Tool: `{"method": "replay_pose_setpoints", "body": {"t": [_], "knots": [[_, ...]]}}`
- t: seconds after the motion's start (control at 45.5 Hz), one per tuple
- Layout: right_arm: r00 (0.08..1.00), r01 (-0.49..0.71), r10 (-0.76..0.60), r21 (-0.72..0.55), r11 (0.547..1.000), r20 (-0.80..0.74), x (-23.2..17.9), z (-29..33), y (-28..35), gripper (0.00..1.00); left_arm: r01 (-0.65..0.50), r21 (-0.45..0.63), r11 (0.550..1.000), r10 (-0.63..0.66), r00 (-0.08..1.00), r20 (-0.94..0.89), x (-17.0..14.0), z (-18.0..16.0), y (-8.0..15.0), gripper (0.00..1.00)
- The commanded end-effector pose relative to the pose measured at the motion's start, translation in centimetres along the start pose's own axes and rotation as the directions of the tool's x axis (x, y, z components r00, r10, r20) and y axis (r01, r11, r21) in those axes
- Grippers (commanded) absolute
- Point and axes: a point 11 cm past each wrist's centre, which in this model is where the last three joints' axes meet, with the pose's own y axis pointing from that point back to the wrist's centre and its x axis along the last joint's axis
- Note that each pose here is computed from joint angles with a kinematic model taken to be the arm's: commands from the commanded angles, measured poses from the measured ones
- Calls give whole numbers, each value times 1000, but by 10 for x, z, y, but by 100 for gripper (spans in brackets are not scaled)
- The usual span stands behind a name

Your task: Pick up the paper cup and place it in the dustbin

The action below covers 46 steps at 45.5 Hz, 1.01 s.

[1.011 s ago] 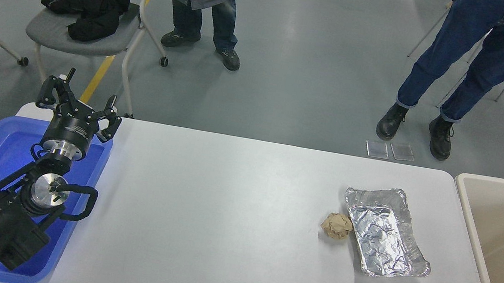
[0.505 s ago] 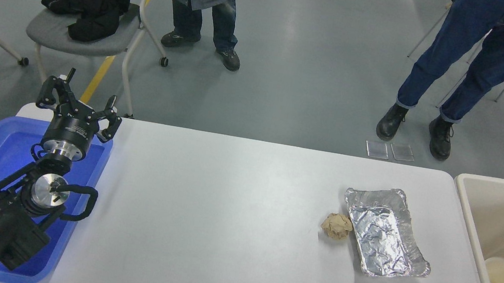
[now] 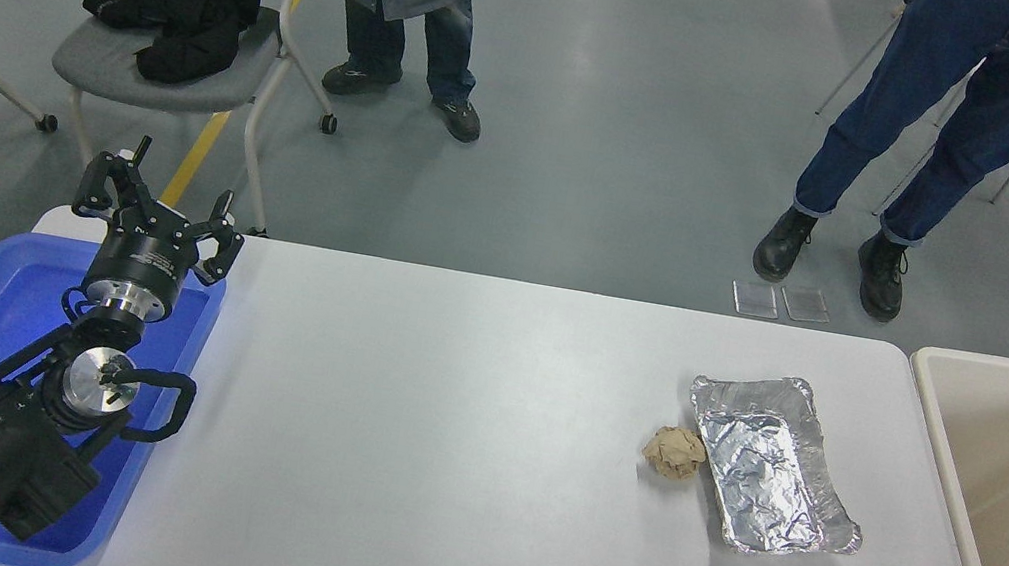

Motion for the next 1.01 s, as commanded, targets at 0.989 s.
{"method": "replay_pose_setpoints", "body": {"t": [0.989], "knots": [[930,-136,19,295,946,367,74,-92,21,100,-2,1,1000,2,1000,0,1,0,1,99]]}}
